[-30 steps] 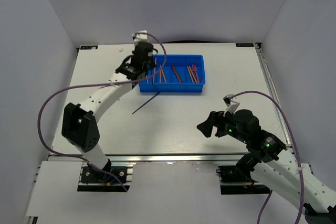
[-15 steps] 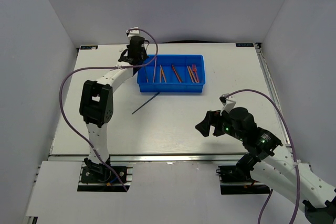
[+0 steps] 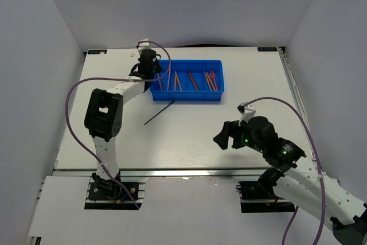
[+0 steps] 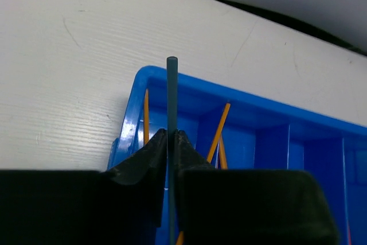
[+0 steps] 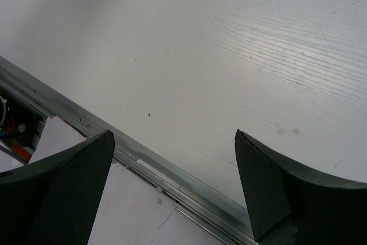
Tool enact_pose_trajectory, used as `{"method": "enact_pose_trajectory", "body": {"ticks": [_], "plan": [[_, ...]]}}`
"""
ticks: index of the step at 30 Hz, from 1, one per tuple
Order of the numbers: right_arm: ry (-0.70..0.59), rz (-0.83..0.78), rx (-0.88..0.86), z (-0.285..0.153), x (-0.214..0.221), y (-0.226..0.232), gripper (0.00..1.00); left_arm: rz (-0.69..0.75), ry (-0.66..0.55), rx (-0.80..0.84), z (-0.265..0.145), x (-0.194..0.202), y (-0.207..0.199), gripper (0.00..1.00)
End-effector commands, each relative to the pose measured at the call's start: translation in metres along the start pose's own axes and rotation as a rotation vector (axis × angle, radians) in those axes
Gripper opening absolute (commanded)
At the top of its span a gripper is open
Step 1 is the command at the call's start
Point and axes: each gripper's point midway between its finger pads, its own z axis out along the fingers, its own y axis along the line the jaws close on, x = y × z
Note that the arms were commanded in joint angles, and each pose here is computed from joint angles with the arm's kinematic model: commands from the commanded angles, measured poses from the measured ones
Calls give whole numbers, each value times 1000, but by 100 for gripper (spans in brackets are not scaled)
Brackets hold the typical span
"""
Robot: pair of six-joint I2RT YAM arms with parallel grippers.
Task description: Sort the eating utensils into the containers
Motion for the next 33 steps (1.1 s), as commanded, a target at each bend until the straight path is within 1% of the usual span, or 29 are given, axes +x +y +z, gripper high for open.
{"method": "enact_pose_trajectory", "body": {"ticks": [1, 4, 7, 8, 11, 12, 13, 14, 16, 17, 19, 20, 21, 23, 25, 27, 28, 31, 32, 33], "plan": [[-47, -21, -23, -3, -13, 6, 89, -67, -86, 106, -27, -48, -26, 22], [-58, -17, -32, -5, -15, 7, 89, -73, -77, 122, -36, -50, -29, 39], [-61, -16, -39, -7, -16, 9, 89, -86, -105, 165, -57, -64, -34, 56], [-63, -14, -40, -8, -16, 9, 89, -86, -132, 178, -70, -77, -35, 60], [-69, -15, -47, -11, -18, 11, 89, -52, -167, 165, -91, -98, -32, 70], [-71, -13, -46, -12, -19, 11, 89, -41, -183, 164, -104, -111, -31, 74], [-71, -12, -46, -13, -19, 11, 89, -3, -184, 158, -110, -114, -29, 97], [-81, -12, -51, -15, -20, 12, 89, 26, -171, 157, -115, -114, -28, 98], [-85, -10, -55, -15, -20, 13, 89, 111, -92, 138, -123, -108, -23, 98], [-89, -8, -59, -16, -19, 12, 89, 178, -8, 116, -127, -91, -14, 98], [-89, -5, -61, -16, -17, 12, 89, 250, 81, 166, -137, -75, -15, 98], [-92, -6, -66, -16, -17, 12, 89, 292, 122, 178, -143, -65, -12, 95], [-88, -5, -67, -15, -15, 12, 89, 319, 202, 189, -151, -46, -6, 94], [-86, -3, -68, -15, -13, 11, 89, 374, 286, 225, -163, -20, 2, 92], [-82, -2, -66, -14, -11, 10, 89, 401, 395, 324, -177, 15, -1, 85], [-84, -2, -65, -14, -10, 10, 89, 458, 414, 373, -185, 28, -4, 82], [-83, -3, -67, -14, -9, 9, 89, 503, 417, 363, -187, 39, -3, 81], [-74, 3, -99, -15, -6, 15, 89, 523, 378, 374, -181, 46, -13, 75], [-79, 5, -105, -16, -7, 16, 89, 524, 386, 385, -179, 55, -12, 73], [-81, 8, -106, -17, -6, 15, 89, 520, 347, 403, -174, 53, -19, 72]]}}
